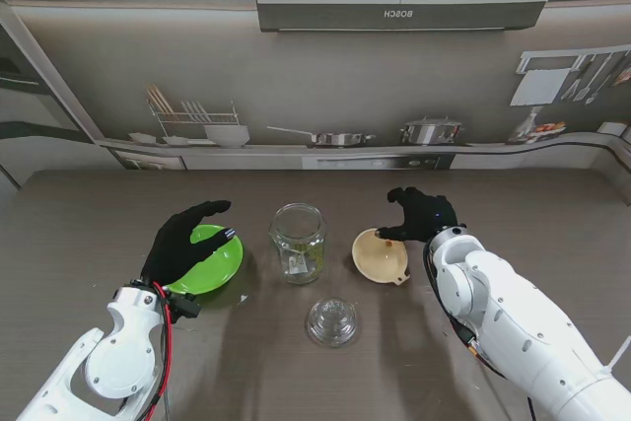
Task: Pour mung beans into a glass jar with a funnel
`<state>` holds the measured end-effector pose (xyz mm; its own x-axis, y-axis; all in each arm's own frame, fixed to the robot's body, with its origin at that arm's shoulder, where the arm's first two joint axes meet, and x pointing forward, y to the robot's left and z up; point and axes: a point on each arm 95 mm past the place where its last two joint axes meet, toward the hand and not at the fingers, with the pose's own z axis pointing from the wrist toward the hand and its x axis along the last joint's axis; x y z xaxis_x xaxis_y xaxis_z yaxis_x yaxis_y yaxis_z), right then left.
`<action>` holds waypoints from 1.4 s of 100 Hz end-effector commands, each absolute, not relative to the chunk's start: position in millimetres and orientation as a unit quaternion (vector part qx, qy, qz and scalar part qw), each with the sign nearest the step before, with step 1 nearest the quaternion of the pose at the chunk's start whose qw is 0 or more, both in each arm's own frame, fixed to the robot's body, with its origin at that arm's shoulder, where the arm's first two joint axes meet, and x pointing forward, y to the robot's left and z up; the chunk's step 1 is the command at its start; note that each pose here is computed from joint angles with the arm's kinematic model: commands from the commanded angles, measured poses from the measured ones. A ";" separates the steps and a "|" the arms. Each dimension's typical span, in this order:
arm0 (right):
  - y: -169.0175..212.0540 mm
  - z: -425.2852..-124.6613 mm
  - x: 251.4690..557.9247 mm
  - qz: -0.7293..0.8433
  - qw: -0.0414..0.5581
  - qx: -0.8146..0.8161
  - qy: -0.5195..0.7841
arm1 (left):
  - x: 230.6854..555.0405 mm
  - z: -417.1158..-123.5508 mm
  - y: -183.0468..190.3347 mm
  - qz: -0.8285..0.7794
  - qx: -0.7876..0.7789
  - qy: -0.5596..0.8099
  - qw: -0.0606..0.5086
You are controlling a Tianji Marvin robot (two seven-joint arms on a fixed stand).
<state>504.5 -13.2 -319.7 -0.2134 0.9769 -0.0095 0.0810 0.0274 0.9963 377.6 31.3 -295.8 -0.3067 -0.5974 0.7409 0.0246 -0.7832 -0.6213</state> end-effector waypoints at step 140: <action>71.6 -326.7 388.1 0.604 0.233 0.394 0.652 | 373.8 -297.2 32.8 -0.762 -0.557 0.267 0.193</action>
